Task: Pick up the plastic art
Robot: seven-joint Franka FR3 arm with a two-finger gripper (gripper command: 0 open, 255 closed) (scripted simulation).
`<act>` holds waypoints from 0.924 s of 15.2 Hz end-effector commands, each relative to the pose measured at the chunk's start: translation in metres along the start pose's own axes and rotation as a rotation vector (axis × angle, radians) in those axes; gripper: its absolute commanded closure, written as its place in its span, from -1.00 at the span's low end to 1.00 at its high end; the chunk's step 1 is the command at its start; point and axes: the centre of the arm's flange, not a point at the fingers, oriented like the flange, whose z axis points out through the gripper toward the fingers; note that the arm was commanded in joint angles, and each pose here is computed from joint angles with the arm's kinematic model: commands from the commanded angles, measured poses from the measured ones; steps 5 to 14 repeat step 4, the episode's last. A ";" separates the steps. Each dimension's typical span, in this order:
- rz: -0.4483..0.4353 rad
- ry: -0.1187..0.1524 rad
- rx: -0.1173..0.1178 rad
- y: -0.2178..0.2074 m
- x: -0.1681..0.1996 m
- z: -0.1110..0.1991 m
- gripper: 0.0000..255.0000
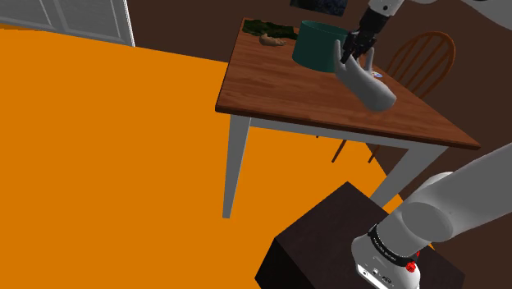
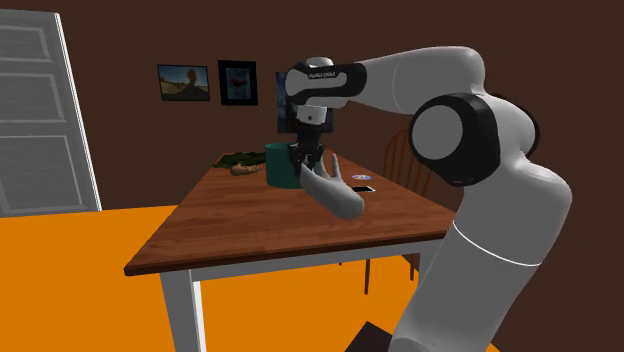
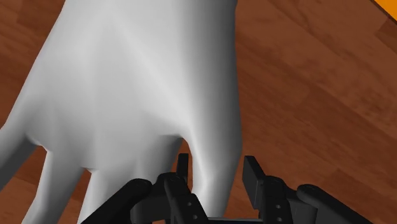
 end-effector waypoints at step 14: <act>0.000 0.002 0.000 0.000 0.003 -0.018 1.00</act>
